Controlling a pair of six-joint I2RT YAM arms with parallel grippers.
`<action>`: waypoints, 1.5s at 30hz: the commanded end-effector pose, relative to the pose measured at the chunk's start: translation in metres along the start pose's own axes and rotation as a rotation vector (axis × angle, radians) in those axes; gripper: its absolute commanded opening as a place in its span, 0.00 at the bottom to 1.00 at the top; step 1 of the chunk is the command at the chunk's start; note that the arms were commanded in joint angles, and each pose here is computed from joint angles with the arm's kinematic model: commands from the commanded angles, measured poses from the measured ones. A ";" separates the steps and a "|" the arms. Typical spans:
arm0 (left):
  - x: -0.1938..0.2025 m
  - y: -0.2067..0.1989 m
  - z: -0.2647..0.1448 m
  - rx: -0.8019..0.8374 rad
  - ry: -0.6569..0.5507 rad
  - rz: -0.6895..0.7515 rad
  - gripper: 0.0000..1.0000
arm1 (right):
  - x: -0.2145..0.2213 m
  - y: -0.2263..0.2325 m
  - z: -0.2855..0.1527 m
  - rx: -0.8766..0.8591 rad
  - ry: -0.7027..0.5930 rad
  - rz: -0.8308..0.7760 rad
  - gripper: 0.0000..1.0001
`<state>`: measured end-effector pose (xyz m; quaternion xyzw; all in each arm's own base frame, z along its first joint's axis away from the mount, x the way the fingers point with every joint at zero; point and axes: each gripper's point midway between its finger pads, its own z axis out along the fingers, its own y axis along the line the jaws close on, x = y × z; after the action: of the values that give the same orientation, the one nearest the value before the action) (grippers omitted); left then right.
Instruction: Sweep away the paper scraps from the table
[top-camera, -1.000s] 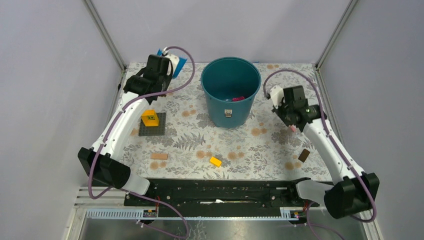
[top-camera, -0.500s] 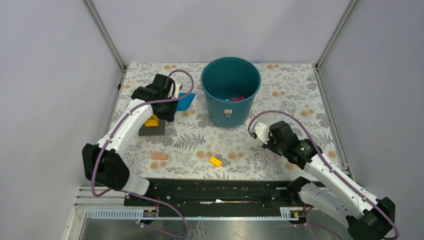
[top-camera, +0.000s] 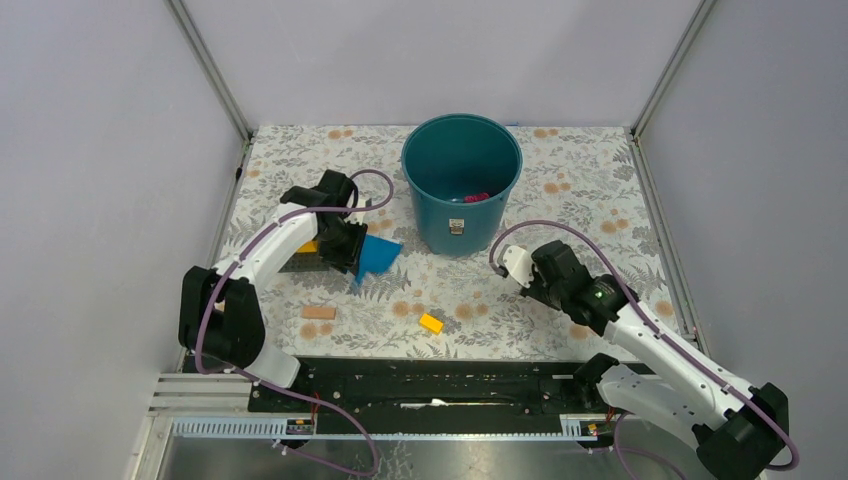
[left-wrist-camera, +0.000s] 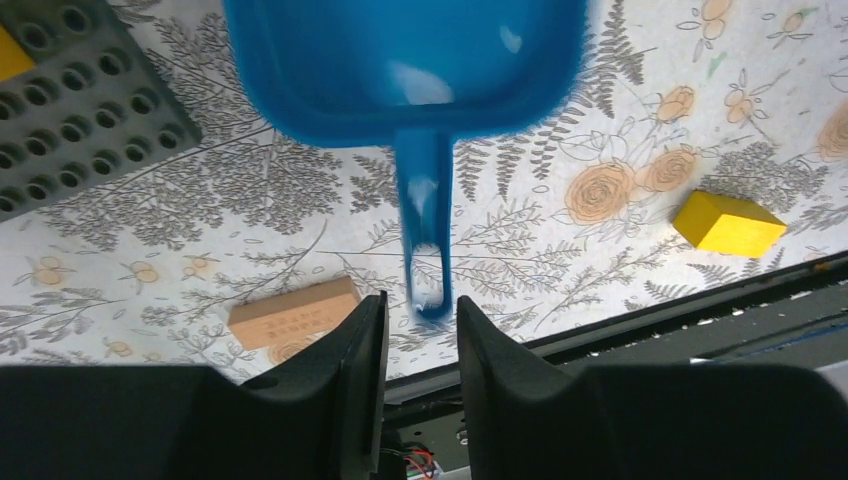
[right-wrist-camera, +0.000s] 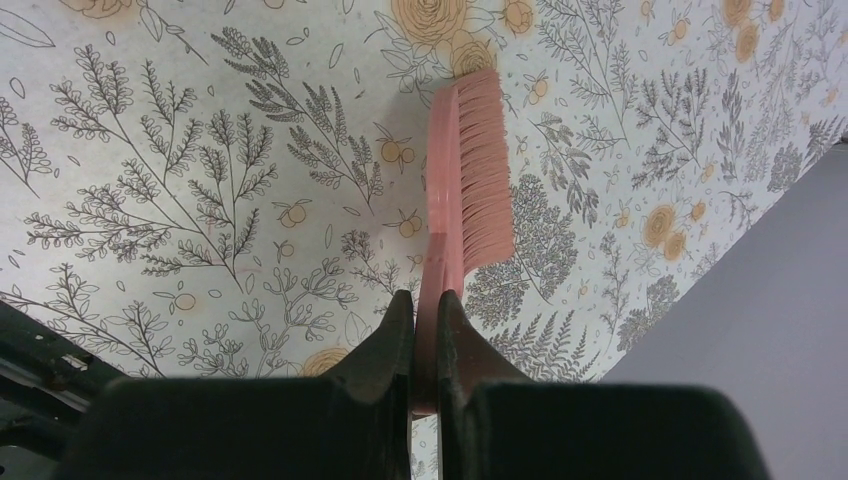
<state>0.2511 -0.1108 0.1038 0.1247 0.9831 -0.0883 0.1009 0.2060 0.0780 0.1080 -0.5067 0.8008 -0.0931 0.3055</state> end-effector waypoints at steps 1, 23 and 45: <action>0.001 -0.015 0.000 0.086 0.010 -0.026 0.38 | -0.006 0.016 -0.004 -0.095 -0.010 0.015 0.00; -0.009 -0.026 -0.017 0.141 -0.070 0.002 0.58 | -0.071 0.001 -0.026 -0.138 -0.170 0.294 0.96; -0.081 -0.014 -0.059 0.039 -0.332 0.139 0.64 | -0.039 -0.125 -0.016 -0.019 -0.012 1.182 0.99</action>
<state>0.2823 -0.1339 0.1499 0.1630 0.9586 -0.1410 0.1861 0.2899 0.0562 0.1792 -0.0763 0.9454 0.0784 0.3071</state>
